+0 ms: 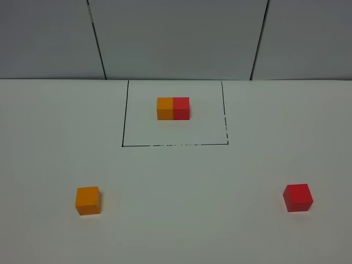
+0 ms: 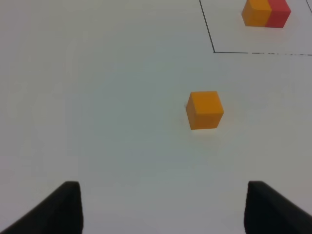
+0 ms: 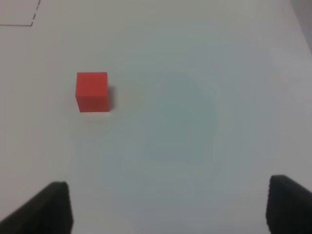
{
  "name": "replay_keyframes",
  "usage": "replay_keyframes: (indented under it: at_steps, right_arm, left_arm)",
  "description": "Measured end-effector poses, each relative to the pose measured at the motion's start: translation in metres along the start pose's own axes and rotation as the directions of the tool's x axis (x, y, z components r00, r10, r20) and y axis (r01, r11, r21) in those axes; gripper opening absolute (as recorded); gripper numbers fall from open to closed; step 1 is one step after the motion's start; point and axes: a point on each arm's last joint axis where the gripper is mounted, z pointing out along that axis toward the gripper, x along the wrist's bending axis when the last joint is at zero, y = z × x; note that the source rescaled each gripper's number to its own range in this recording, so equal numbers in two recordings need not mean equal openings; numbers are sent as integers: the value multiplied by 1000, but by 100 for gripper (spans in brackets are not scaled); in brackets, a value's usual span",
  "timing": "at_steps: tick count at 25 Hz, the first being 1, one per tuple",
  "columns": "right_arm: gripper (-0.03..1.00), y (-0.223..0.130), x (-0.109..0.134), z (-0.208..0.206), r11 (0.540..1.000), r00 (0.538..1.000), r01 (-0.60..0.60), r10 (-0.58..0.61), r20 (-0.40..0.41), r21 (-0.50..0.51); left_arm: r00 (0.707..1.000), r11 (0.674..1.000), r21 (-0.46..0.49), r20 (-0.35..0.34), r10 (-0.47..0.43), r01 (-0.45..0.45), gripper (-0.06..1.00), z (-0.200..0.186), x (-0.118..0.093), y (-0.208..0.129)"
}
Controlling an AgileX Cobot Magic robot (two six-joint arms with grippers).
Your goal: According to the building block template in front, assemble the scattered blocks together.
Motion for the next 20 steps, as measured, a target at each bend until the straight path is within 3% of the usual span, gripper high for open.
replay_keyframes:
  at_steps: [20]
  right_arm:
    - [63, 0, 0, 0, 1000, 1000, 0, 0, 0, 0]
  left_arm:
    - [1000, 1000, 0, 0, 0, 0, 53, 0, 0, 0]
